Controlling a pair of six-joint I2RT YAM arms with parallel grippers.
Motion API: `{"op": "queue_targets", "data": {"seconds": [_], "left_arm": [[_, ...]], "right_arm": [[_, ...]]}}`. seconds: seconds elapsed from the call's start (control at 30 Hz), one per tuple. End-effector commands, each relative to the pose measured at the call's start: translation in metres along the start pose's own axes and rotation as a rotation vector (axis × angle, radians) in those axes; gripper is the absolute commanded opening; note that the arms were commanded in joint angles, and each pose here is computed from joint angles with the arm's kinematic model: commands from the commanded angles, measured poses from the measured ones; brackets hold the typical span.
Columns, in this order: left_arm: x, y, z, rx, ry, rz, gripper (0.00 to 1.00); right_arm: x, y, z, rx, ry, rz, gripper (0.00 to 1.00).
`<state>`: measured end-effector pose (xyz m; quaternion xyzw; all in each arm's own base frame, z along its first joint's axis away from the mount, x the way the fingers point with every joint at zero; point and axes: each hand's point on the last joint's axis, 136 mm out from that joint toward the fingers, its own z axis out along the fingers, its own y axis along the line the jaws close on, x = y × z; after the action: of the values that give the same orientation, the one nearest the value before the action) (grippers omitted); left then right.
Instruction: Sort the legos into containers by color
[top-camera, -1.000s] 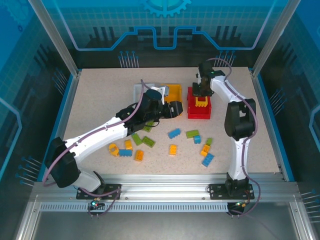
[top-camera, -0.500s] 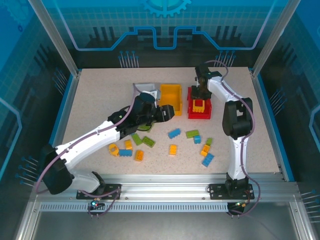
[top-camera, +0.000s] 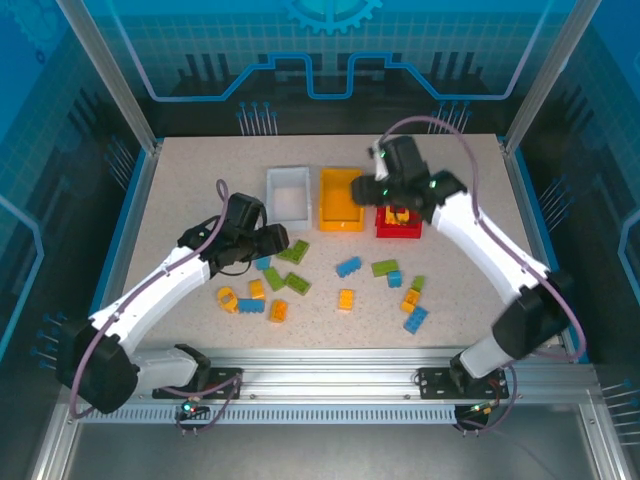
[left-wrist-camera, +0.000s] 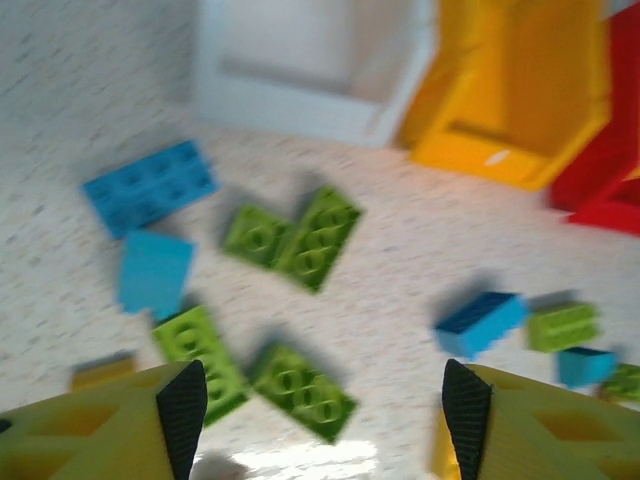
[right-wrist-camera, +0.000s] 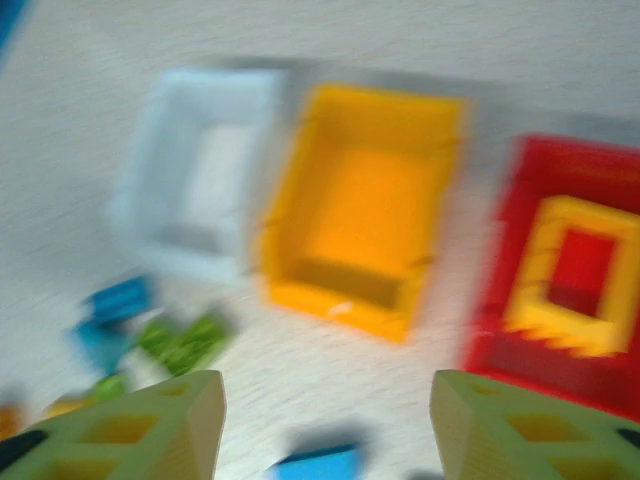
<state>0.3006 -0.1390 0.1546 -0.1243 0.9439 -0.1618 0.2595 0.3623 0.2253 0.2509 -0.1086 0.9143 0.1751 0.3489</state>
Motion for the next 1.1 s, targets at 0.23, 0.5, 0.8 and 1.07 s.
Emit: {"op": "queue_targets", "data": {"seconds": [0.23, 0.5, 0.8, 1.07], "left_arm": [[0.025, 0.05, 0.061, -0.111, 0.22, 0.133, 0.77], [0.027, 0.063, 0.093, -0.125, 0.242, 0.138, 0.71], [0.024, 0.07, 0.109, -0.167, 0.245, 0.159, 0.56], [0.02, 0.063, 0.095, -0.161, 0.199, 0.154, 0.3]], "right_arm": [[0.133, 0.145, -0.024, -0.385, 0.056, -0.065, 0.75], [0.152, 0.15, -0.024, -0.377, 0.104, -0.08, 0.74], [0.152, 0.146, -0.022, -0.354, 0.11, -0.08, 0.73], [0.135, 0.133, -0.032, -0.333, 0.007, -0.039, 0.7]]}}
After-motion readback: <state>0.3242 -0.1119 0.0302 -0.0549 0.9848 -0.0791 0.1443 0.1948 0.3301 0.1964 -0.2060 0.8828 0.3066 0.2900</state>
